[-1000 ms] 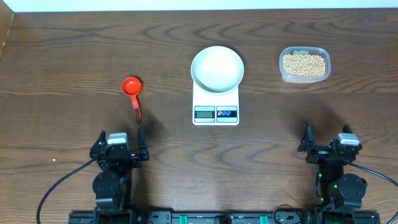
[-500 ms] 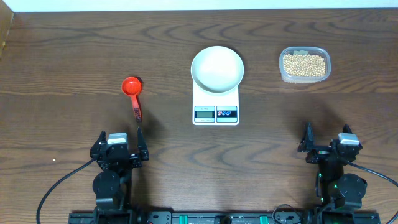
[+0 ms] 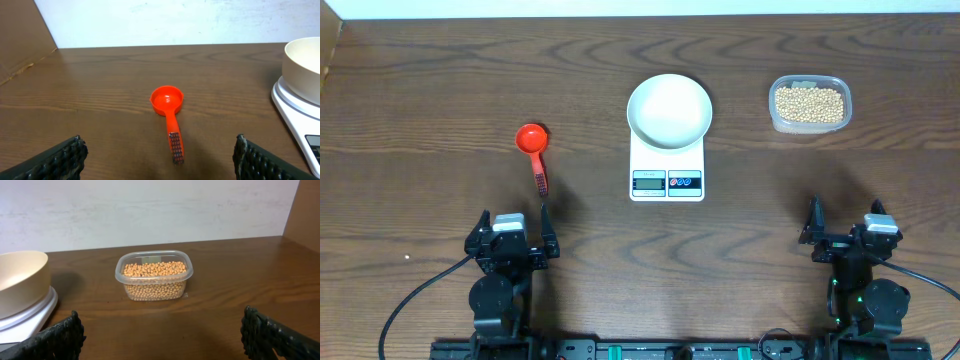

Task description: Scoop item into bowl and weigh 50g on scale

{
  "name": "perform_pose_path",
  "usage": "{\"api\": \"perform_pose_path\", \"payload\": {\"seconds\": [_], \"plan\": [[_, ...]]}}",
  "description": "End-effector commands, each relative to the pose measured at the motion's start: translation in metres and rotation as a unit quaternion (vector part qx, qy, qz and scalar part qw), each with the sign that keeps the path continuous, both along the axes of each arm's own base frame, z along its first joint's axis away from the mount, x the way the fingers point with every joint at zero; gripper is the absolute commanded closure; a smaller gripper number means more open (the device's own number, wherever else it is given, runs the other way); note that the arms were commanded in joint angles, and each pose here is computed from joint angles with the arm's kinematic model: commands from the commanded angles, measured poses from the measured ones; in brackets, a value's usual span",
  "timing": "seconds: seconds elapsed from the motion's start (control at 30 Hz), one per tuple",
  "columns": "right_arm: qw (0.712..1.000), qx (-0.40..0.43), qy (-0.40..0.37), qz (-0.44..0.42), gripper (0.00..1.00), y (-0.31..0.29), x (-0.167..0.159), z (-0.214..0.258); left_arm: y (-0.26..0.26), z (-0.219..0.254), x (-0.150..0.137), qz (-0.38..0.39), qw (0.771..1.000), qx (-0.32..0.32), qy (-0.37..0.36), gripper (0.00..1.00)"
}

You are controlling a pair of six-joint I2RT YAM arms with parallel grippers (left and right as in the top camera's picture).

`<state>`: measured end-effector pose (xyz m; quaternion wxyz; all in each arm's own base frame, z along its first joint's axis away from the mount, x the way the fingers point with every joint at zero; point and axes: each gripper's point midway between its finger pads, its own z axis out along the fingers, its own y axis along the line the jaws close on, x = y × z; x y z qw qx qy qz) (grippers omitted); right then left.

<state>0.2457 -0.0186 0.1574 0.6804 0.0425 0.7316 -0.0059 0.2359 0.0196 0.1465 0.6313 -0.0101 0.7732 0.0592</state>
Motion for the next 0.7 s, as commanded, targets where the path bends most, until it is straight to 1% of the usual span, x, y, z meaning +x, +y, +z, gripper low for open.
{"api": "perform_pose_path", "payload": {"seconds": [0.0,0.1,0.13,0.23,0.33,0.53,0.67], "plan": [[1.0,-0.006,0.0,0.002,0.01,0.001,0.0,-0.001,0.003,-0.013,0.0,0.006,1.0,0.005,0.013,0.04],[1.0,-0.006,0.001,0.002,0.01,0.001,0.0,-0.001,0.004,-0.005,0.002,0.008,1.0,0.009,-0.004,0.05],[1.0,-0.006,0.0,0.002,0.01,0.001,0.0,-0.001,0.0,-0.001,0.003,-0.003,1.0,0.006,-0.012,0.05],[1.0,-0.006,0.001,0.002,0.01,0.001,0.0,-0.001,-0.026,0.021,0.006,-0.077,0.995,-0.003,-0.057,0.05],[1.0,-0.006,0.001,0.002,0.01,0.001,0.0,-0.001,-0.028,0.031,0.008,-0.085,0.994,0.013,-0.072,0.05],[1.0,-0.006,0.001,0.002,0.01,0.001,0.0,-0.001,-0.033,0.048,0.014,-0.107,0.992,0.048,-0.046,0.04],[1.0,-0.006,0.001,0.002,0.01,0.001,0.0,-0.001,-0.036,0.061,0.03,-0.122,0.991,0.052,-0.003,0.04]]}}
